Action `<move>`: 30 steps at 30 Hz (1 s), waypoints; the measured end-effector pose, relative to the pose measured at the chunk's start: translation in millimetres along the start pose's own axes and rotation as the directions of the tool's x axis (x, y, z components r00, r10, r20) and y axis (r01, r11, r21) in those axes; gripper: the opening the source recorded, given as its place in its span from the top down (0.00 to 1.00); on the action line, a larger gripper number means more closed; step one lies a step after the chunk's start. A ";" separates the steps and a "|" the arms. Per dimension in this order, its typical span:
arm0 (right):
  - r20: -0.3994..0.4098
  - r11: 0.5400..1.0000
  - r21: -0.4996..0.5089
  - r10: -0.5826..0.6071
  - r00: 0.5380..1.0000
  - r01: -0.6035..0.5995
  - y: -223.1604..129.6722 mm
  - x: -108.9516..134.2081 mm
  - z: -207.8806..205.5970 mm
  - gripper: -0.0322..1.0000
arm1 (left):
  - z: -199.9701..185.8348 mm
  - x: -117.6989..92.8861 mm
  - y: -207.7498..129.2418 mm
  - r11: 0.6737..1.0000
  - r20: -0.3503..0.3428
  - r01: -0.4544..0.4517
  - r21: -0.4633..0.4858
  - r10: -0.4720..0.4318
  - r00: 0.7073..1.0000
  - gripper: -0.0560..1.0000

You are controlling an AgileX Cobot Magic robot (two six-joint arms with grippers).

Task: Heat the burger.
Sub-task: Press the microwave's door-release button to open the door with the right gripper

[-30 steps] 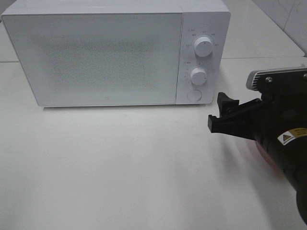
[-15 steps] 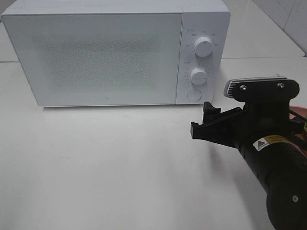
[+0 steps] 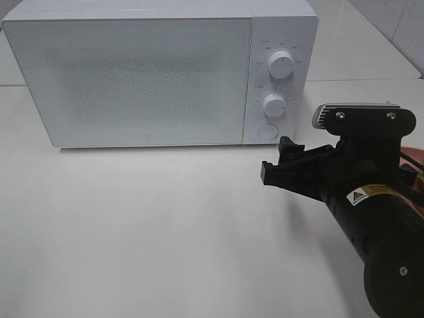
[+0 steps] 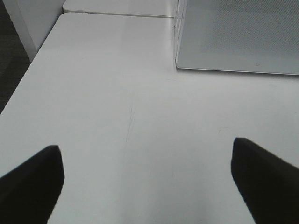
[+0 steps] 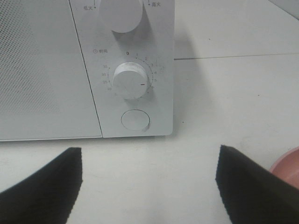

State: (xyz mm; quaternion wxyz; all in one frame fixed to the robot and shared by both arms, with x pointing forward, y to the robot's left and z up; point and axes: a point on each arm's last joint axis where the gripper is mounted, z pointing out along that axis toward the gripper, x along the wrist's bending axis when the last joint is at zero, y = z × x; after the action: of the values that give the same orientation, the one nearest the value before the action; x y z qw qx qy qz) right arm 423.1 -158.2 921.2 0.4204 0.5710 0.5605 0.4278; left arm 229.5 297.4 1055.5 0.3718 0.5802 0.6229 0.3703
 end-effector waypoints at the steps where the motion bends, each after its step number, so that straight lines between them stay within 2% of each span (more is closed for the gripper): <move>1: 0.000 1.000 0.000 0.001 1.000 -0.001 0.0 0.0 0.0 0.22 | 0.0 0.0 0.0 1.000 0.000 0.000 0.000 0.000 1.000 0.10; 12: 0.000 0.998 0.000 0.060 0.998 -0.060 0.0 0.0 0.0 0.22 | 0.0 0.0 0.0 1.000 0.000 0.000 0.000 0.000 1.000 0.10; 16: 0.000 0.986 0.000 0.167 0.986 -0.167 0.0 0.0 0.0 0.23 | 0.0 0.0 0.0 1.000 0.000 0.000 0.000 0.000 1.000 0.10; 17: 0.000 0.963 0.000 0.269 0.963 -0.269 0.0 0.0 0.0 0.24 | 0.0 0.0 0.0 1.000 0.000 0.000 0.000 0.000 1.000 0.10; 18: 0.000 0.963 0.000 0.269 0.963 -0.269 0.0 0.0 0.0 0.24 | 0.0 0.0 0.0 1.000 0.000 0.000 0.000 0.000 1.000 0.10; 19: 0.000 0.922 0.000 0.387 0.922 -0.387 0.0 0.0 0.0 0.25 | 0.0 0.0 0.0 1.000 0.000 0.000 0.000 0.000 1.000 0.10; 20: 0.000 0.900 0.000 0.437 0.900 -0.437 0.0 0.0 0.0 0.26 | 0.0 0.0 0.0 1.000 0.000 0.000 0.000 0.000 1.000 0.10; 21: 0.000 0.900 0.000 0.437 0.900 -0.437 0.0 0.0 0.0 0.26 | 0.0 0.0 0.0 1.000 0.000 0.000 0.000 0.000 1.000 0.10; 22: 0.000 0.836 0.000 0.548 0.836 -0.548 0.0 0.0 0.0 0.28 | 0.0 0.0 0.0 1.000 0.000 0.000 0.000 0.000 1.000 0.10; 23: 0.000 0.796 0.000 0.605 0.796 -0.605 0.0 0.0 0.0 0.29 | 0.0 0.0 0.0 1.000 0.000 0.000 0.000 0.000 1.000 0.10; 24: 0.000 0.796 0.000 0.605 0.796 -0.605 0.0 0.0 0.0 0.29 | 0.0 0.0 0.0 1.000 0.000 0.000 0.000 0.000 1.000 0.10; 25: 0.000 0.717 0.000 0.697 0.717 -0.697 0.0 0.0 0.0 0.32 | 0.0 0.0 0.0 1.000 0.000 0.000 0.000 0.000 1.000 0.10; 26: 0.000 0.671 0.000 0.741 0.671 -0.741 0.0 0.0 0.0 0.33 | 0.0 0.0 0.0 1.000 0.000 0.000 0.000 0.000 1.000 0.10; 27: 0.000 0.671 0.000 0.741 0.671 -0.741 0.0 0.0 0.0 0.33 | 0.0 0.0 0.0 1.000 0.000 0.000 0.000 0.000 1.000 0.10; 28: 0.000 0.580 0.000 0.815 0.580 -0.815 0.0 0.0 0.0 0.37 | 0.0 0.0 0.0 1.000 0.000 0.000 0.000 0.000 1.000 0.10; 29: 0.000 0.538 0.000 0.843 0.538 -0.843 0.0 0.0 0.0 0.39 | 0.0 0.0 0.0 1.000 0.000 0.000 0.000 0.000 1.000 0.10; 30: 0.000 0.538 0.000 0.843 0.538 -0.843 0.0 0.0 0.0 0.39 | 0.0 0.0 0.0 1.000 0.000 0.000 0.000 0.000 1.000 0.10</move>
State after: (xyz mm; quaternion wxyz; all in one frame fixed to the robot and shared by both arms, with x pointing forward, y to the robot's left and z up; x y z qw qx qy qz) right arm 423.1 -158.2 921.2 0.1630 0.7701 0.2170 0.5772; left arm 229.5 297.4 1055.5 0.3718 0.5802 0.6229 0.3703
